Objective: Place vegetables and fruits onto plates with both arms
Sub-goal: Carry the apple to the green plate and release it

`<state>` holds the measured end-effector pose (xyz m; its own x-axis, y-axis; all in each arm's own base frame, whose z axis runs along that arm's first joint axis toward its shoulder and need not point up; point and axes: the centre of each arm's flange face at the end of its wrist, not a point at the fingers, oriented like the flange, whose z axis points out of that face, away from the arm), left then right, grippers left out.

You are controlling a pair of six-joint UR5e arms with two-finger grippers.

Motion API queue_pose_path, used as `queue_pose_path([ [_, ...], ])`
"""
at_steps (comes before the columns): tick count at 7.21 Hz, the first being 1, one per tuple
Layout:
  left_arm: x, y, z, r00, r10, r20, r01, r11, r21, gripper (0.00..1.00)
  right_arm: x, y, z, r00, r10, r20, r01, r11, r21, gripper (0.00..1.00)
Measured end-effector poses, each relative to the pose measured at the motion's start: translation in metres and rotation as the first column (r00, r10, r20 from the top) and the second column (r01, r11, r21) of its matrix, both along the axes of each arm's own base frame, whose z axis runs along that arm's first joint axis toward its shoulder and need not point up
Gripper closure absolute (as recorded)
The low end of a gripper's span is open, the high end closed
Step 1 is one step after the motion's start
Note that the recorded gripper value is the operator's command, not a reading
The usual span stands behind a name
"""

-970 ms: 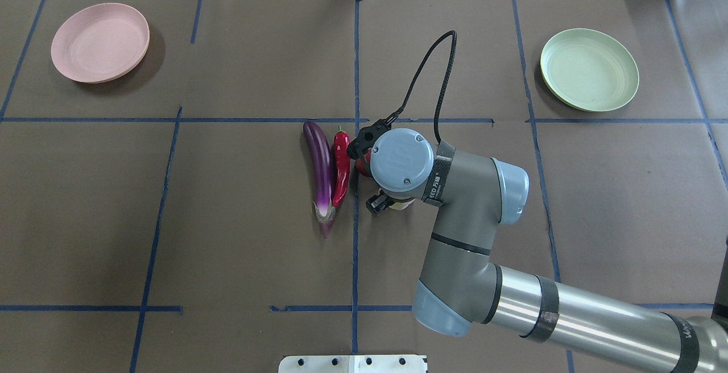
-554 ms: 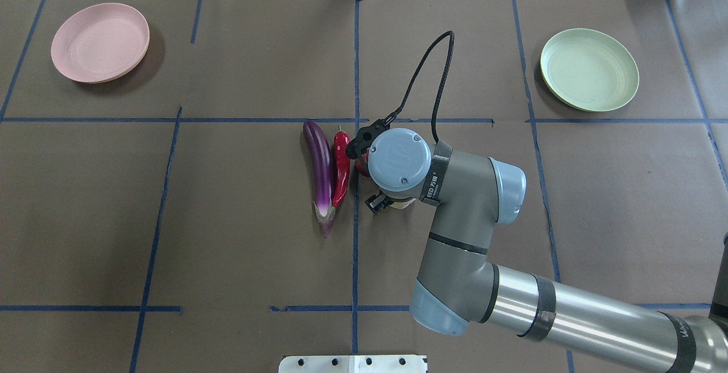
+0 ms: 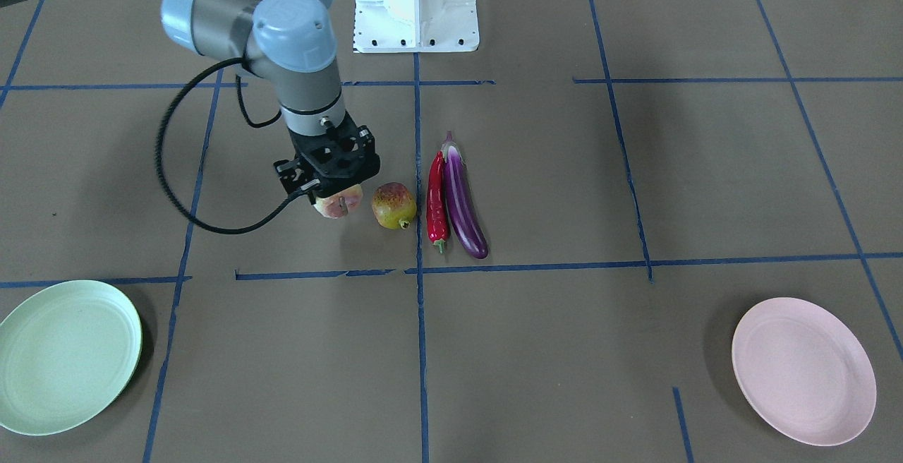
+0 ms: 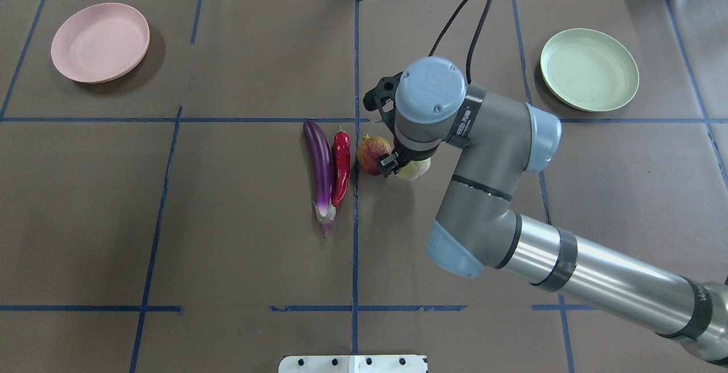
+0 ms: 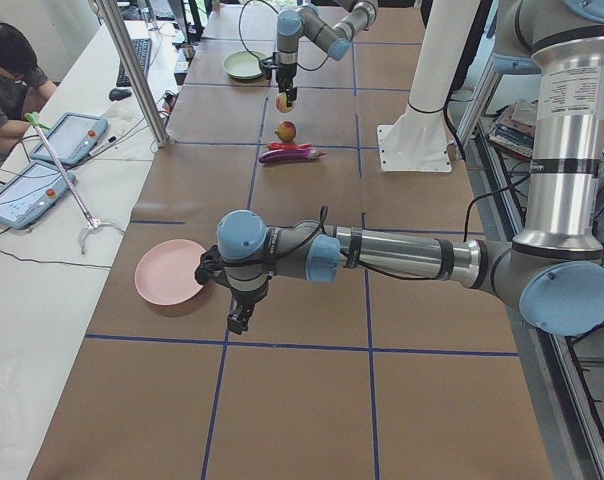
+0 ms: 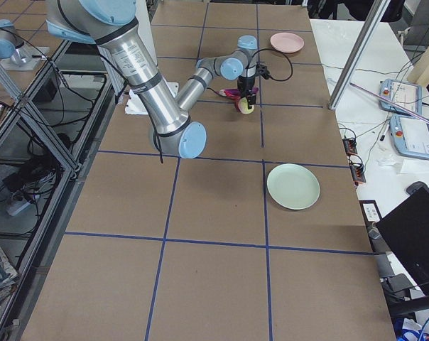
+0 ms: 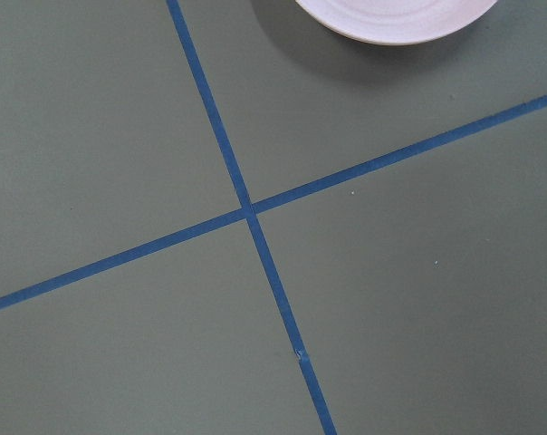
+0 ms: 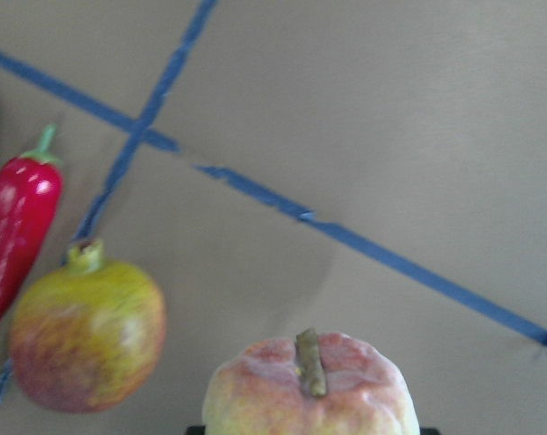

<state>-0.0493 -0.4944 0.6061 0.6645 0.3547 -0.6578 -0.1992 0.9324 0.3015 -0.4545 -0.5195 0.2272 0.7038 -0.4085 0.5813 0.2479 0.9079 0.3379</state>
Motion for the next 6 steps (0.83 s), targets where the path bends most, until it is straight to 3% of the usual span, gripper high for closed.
queue_pose_path([
  [1, 0.003, 0.000, 0.000, 1.000, 0.006, 0.000, -0.006, 1.000, 0.001, 0.00, 0.043, -0.037, 0.016, 0.997, 0.071, -0.021, -0.072, 0.996, -0.057, 0.90],
  [3, 0.006, -0.001, -0.002, 1.000, 0.011, 0.000, -0.011, 1.000, 0.006, 0.00, 0.121, -0.108, 0.074, 0.979, 0.191, -0.073, -0.201, 0.965, -0.169, 0.92],
  [4, 0.006, -0.001, -0.002, 1.000, 0.012, -0.001, -0.012, 1.000, 0.013, 0.00, 0.152, -0.140, 0.114, 0.974, 0.218, -0.062, -0.226, 0.953, -0.201, 0.94],
  [6, 0.007, -0.002, -0.003, 1.000, 0.013, -0.001, -0.013, 1.000, 0.022, 0.00, 0.197, -0.182, 0.214, 0.973, 0.226, -0.042, -0.229, 0.952, -0.201, 0.94],
])
